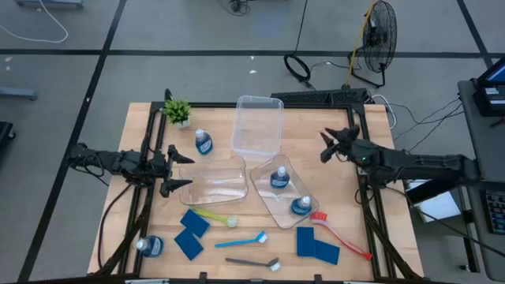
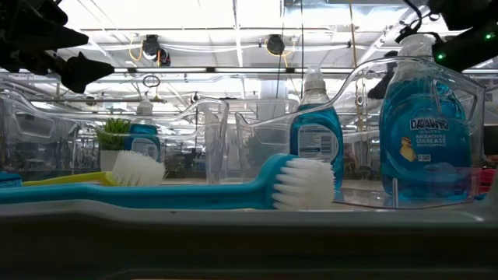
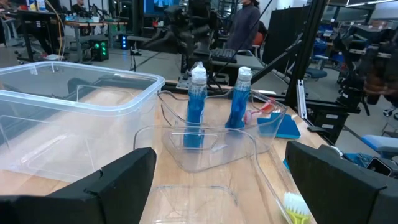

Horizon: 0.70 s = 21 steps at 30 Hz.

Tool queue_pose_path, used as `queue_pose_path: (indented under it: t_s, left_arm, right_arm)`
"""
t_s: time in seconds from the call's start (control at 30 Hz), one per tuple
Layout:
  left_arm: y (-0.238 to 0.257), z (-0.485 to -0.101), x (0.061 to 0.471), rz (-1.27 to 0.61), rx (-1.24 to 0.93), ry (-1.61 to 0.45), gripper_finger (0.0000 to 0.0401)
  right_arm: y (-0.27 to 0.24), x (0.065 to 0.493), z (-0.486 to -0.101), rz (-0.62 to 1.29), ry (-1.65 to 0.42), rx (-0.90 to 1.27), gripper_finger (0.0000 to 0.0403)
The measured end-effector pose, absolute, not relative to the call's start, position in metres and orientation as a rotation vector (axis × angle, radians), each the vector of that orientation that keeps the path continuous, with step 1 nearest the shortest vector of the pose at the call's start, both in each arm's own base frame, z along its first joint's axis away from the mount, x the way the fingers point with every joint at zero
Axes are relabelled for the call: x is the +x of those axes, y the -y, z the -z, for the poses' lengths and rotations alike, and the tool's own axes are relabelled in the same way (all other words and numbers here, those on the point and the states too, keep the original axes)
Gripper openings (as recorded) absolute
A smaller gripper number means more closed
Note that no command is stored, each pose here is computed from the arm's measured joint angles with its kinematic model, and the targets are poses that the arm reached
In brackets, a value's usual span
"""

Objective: Pick & Place Kitchen Sink Supplies
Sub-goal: Put the blue soap dispenser into the right transparent bin

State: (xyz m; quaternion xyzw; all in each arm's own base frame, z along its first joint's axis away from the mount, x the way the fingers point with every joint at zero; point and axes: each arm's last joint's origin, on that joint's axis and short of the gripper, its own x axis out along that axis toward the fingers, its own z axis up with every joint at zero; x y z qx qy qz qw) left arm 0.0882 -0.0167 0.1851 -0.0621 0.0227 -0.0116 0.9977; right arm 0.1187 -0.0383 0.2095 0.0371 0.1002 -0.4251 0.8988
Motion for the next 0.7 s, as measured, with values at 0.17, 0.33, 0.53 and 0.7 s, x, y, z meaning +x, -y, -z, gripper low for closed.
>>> queue_pose_path:
  t_s: [0.17,0.33,0.53,0.7]
  left_arm:
    - [0.017,-0.185,0.088,0.023,-0.124,-0.045,0.0361]
    - [0.017,-0.185,0.088,0.023,-0.124,-0.046,0.0361]
    - [0.017,-0.185,0.088,0.023,-0.124,-0.045,0.0361]
    - [0.017,-0.185,0.088,0.023,-0.124,-0.046,0.0361]
  right_arm:
    - [0.042,0.104,-0.214,0.925,-0.139,0.039,0.009]
    - [0.04,0.09,-0.222,0.926,-0.02,0.034,0.0081]
    - [0.035,0.075,-0.226,0.854,0.117,0.055,0.0073]
    - [0.032,0.072,-0.223,0.76,0.184,0.088,0.0072]
